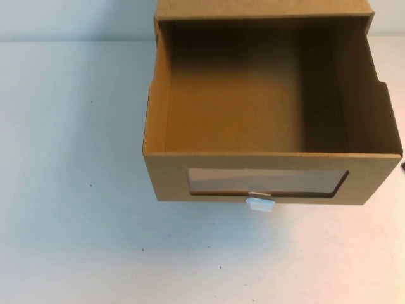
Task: Open the shoe box
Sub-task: 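Pull the top drawer of the cardboard box fully open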
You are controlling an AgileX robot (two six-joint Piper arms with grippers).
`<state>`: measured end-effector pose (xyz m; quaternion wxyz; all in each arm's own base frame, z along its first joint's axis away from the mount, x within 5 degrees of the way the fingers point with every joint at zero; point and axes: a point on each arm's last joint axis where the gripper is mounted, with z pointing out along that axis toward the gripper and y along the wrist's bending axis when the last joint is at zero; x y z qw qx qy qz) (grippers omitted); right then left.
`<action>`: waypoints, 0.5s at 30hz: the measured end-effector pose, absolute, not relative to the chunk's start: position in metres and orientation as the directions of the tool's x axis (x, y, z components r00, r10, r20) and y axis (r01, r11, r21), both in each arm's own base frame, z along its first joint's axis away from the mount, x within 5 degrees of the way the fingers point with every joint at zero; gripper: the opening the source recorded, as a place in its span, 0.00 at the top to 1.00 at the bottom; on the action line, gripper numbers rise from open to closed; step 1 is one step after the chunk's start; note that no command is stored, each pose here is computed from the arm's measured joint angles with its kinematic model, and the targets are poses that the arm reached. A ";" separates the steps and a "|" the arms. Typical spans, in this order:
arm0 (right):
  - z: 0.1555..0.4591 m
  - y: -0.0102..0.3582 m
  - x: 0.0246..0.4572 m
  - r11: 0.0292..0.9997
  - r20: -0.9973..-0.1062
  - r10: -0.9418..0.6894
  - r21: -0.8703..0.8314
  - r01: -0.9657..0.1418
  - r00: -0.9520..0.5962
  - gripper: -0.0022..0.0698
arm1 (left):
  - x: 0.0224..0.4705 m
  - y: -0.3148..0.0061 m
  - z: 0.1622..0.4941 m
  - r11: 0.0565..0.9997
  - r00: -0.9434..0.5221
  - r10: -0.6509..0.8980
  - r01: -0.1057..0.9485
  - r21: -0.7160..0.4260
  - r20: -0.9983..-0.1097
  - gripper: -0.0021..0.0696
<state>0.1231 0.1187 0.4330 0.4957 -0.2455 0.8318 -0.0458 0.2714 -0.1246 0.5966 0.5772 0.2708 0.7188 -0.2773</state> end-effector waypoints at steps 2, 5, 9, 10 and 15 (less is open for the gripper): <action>0.436 0.114 0.127 0.892 -0.818 -0.433 -0.328 -0.312 -0.379 0.98 | 0.259 -0.120 0.600 0.711 -0.182 0.095 0.701 -0.061 -0.979 0.98; 0.440 0.098 0.133 0.920 -0.834 -0.387 -0.318 -0.230 -0.394 0.98 | 0.248 -0.113 0.591 0.752 -0.227 0.166 0.658 -0.025 -0.960 0.98; 0.444 0.079 0.139 0.951 -0.857 -0.310 -0.277 -0.139 -0.412 0.99 | 0.236 -0.103 0.554 0.796 -0.363 0.286 0.605 0.009 -0.887 0.98; 0.446 0.075 0.140 0.957 -0.864 -0.290 -0.265 -0.119 -0.411 0.99 | 0.230 -0.100 0.542 0.801 -0.392 0.302 0.599 0.007 -0.869 0.98; 0.447 0.065 0.148 0.973 -0.881 -0.227 -0.219 -0.067 -0.416 0.99 | 0.184 -0.081 0.507 0.832 -0.349 0.259 0.554 0.025 -0.901 0.98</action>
